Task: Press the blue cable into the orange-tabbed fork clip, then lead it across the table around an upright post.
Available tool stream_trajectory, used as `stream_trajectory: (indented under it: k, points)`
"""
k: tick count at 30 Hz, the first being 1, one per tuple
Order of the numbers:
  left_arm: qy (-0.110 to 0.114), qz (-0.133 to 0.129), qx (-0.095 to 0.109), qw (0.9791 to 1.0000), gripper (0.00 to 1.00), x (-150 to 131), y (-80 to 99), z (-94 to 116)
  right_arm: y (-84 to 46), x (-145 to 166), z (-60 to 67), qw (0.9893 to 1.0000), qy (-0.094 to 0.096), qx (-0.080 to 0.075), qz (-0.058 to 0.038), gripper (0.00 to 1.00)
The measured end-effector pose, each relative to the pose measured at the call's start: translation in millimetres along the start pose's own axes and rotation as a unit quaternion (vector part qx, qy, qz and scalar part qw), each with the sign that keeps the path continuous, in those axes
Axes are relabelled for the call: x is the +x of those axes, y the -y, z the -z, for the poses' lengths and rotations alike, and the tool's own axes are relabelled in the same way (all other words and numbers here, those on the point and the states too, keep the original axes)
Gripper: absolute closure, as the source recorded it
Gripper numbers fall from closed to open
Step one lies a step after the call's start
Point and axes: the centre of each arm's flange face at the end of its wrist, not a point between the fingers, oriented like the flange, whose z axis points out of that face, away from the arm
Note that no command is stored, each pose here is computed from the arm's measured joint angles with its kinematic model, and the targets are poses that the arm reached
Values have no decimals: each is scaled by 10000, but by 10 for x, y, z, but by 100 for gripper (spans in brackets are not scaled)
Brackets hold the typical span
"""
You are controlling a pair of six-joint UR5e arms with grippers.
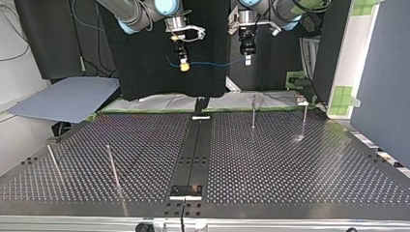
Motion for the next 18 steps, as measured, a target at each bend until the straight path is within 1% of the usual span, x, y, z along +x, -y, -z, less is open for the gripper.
stream_trajectory:
  k: [3,6,18]
  points:
    - [-2,-1,0,10000,100,2,0,0,7,-105,14,9999,97,9,27,100]
    - [-2,-2,-1,10000,100,2,-1,0,9,-143,20,9999,130,13,37,100]
    - [-4,-3,-1,10000,100,3,-1,0,10,-156,21,9999,142,14,40,100]
